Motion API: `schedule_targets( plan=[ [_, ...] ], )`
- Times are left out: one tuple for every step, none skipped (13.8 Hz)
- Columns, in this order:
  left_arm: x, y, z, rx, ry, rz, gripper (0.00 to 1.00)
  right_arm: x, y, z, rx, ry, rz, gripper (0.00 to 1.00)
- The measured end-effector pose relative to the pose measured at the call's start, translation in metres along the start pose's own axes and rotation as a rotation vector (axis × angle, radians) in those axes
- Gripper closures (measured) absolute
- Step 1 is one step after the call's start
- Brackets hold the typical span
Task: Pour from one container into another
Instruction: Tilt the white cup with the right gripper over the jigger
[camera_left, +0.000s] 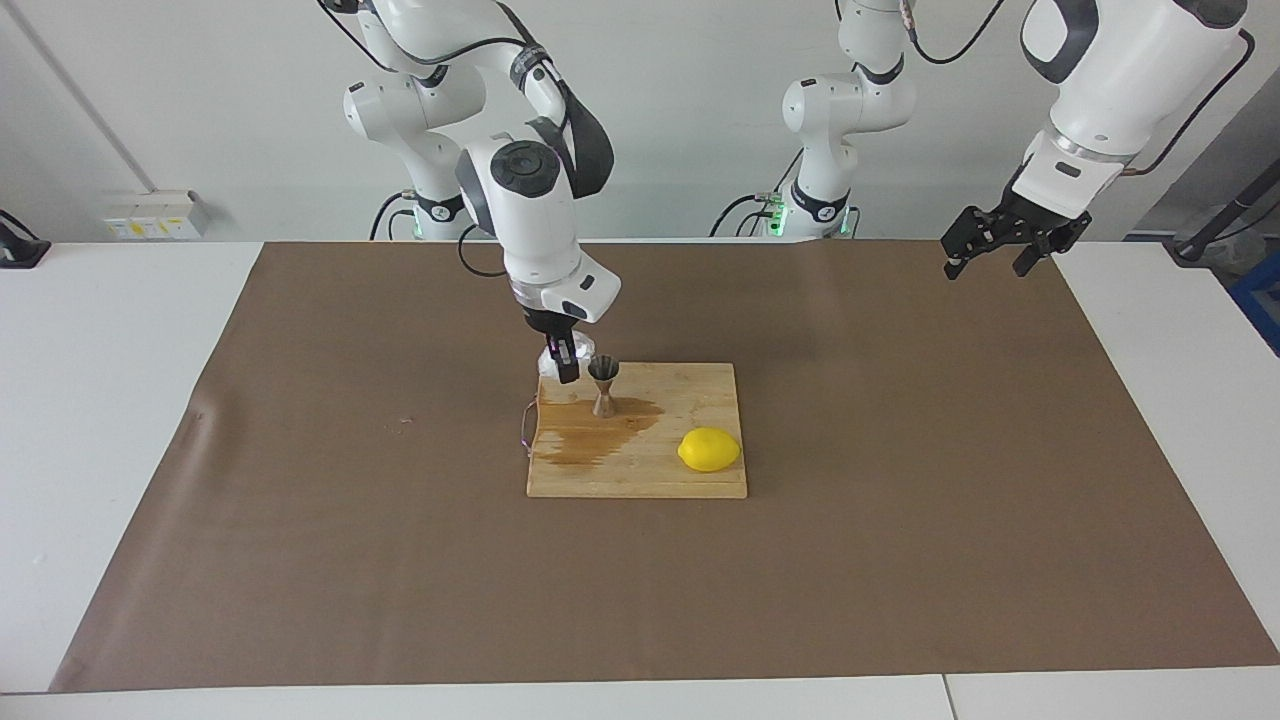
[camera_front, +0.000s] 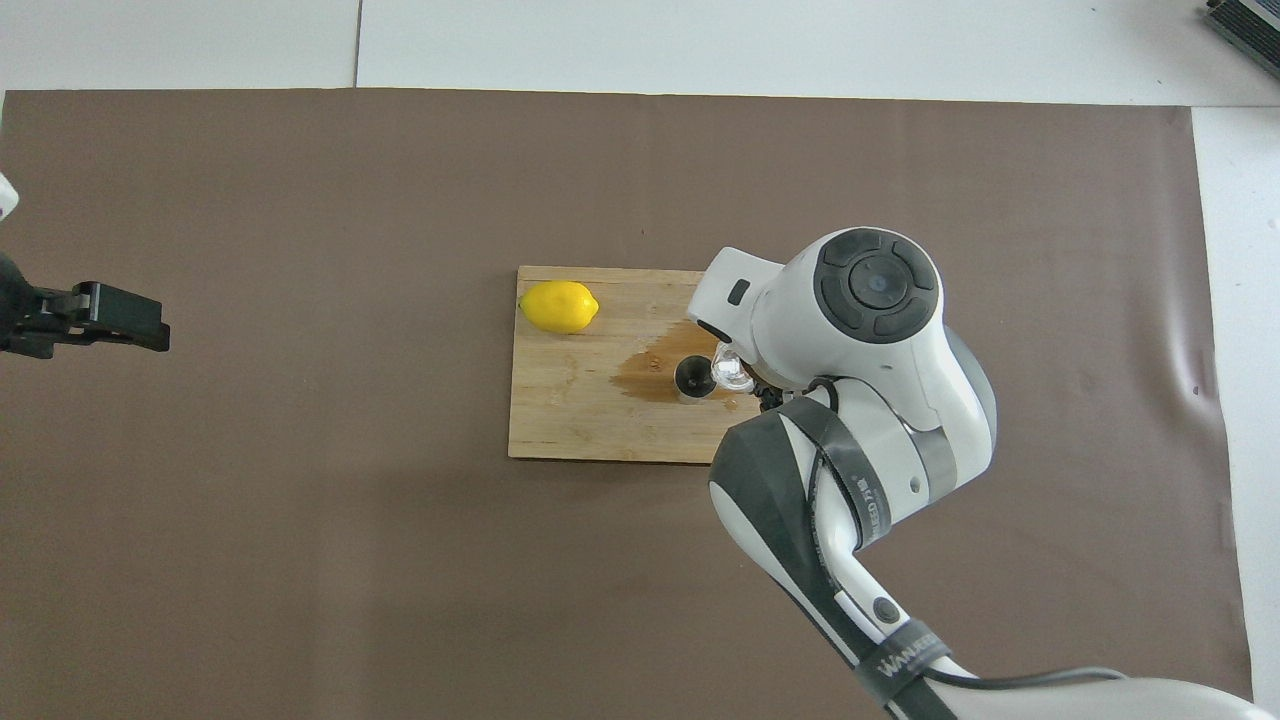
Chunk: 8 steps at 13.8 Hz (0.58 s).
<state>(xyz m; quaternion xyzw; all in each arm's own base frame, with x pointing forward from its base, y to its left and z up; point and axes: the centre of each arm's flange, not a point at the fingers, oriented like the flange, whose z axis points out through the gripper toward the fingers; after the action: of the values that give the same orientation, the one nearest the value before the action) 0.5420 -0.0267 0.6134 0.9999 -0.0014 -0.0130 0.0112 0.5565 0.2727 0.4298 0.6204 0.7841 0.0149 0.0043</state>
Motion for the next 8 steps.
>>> schedule_targets(
  plan=[
    [0.000,0.000,0.000,0.000,0.000,0.000,0.00,0.000,0.002,0.002,-0.001,-0.011,0.007,0.50],
    [0.000,0.000,0.000,0.000,0.000,0.000,0.00,0.000,0.003,0.004,-0.002,-0.027,0.010,0.50],
    [0.000,0.000,0.000,0.000,0.000,0.000,0.00,0.004,0.003,0.006,-0.002,-0.038,0.009,0.50],
    [0.000,0.000,0.000,0.000,0.000,0.000,0.00,0.010,0.003,0.008,-0.003,-0.049,0.006,0.50],
    [0.000,0.000,0.000,0.000,0.000,0.000,0.00,0.016,0.001,0.010,-0.004,-0.059,0.001,0.50],
    [0.000,0.000,0.000,0.000,0.000,0.000,0.00,0.021,0.000,0.010,-0.007,-0.073,-0.010,0.50],
    [0.000,0.000,0.000,0.000,0.000,0.000,0.00,0.024,0.000,0.010,-0.014,-0.092,-0.020,0.50],
    [0.000,0.000,0.000,0.000,0.000,0.000,0.00,0.024,0.000,0.009,-0.022,-0.112,-0.032,0.50]
  ],
)
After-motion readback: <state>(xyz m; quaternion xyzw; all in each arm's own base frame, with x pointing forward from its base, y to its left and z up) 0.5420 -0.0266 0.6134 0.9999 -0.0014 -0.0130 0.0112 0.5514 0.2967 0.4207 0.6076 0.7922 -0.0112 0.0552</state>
